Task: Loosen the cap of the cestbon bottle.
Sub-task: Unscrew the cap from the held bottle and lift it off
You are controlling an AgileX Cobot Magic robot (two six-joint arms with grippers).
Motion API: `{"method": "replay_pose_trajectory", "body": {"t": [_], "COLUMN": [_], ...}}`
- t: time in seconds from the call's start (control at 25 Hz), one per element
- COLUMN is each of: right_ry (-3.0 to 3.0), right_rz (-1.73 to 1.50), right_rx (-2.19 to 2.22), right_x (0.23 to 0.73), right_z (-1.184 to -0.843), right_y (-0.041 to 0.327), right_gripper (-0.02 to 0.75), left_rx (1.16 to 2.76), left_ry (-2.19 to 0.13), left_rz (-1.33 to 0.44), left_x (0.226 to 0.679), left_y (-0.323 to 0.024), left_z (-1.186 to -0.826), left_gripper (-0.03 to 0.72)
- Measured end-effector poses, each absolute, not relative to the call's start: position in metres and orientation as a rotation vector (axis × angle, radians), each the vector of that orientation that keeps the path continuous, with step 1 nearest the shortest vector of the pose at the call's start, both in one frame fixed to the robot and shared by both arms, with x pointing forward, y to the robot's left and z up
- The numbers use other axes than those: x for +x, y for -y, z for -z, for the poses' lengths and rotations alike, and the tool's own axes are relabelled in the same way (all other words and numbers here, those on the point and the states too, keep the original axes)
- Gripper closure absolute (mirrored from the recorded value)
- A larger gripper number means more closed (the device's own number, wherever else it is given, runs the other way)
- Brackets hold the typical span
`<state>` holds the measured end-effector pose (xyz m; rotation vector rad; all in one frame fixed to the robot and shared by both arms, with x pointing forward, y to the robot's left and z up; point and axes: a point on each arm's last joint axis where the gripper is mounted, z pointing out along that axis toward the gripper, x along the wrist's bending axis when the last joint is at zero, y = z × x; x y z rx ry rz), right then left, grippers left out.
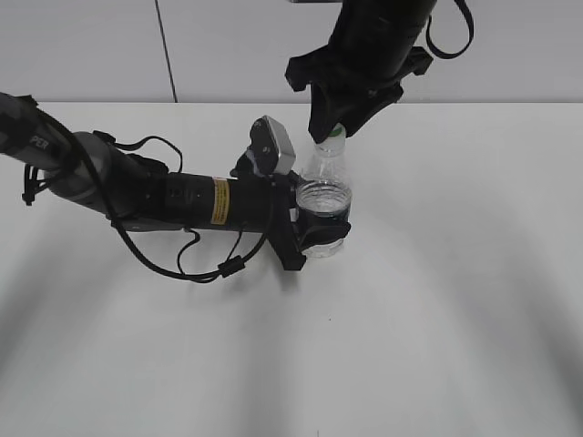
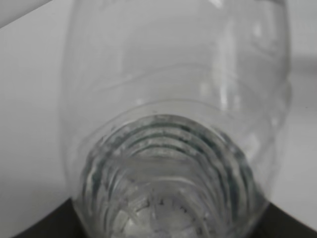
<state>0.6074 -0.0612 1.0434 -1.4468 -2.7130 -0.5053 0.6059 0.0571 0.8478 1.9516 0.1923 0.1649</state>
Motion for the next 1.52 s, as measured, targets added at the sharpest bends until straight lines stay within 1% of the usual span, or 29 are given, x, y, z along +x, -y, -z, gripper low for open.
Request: {"method": "replay_pose_trajectory", "body": {"t": [0.56, 0.88, 1.36, 1.52], "right_ry": [3.123, 3.215, 3.216, 3.2], "right_rz": [0.518, 0.509, 0.487, 0.48], "right_rx": [-0.562, -0.157, 0.742, 0.856], "right_x": [0.6072, 0.6071, 0.6061, 0.606], "right_z": [-1.0444, -1.0456, -1.0472, -1.0476], "right_y": [0.0608, 0.0609, 0.0592, 0.0592], "right_gripper": [0.444, 0.444, 0.444, 0.445], "left_rx": [1.952, 1.949, 1.949, 1.949], "left_ry": [-0.191, -0.191, -0.19, -0.191], "left_rz": [-0.165, -0.164, -0.164, -0.163], "left_x": [0.6059, 0.6059, 0.6058, 0.6058], "left_y": [-0.0571, -0.057, -0.057, -0.057], "left_z": [-0.8478, -0.848, -0.848, -0.848], "left_gripper": [0.325, 0.325, 0.325, 0.325]}}
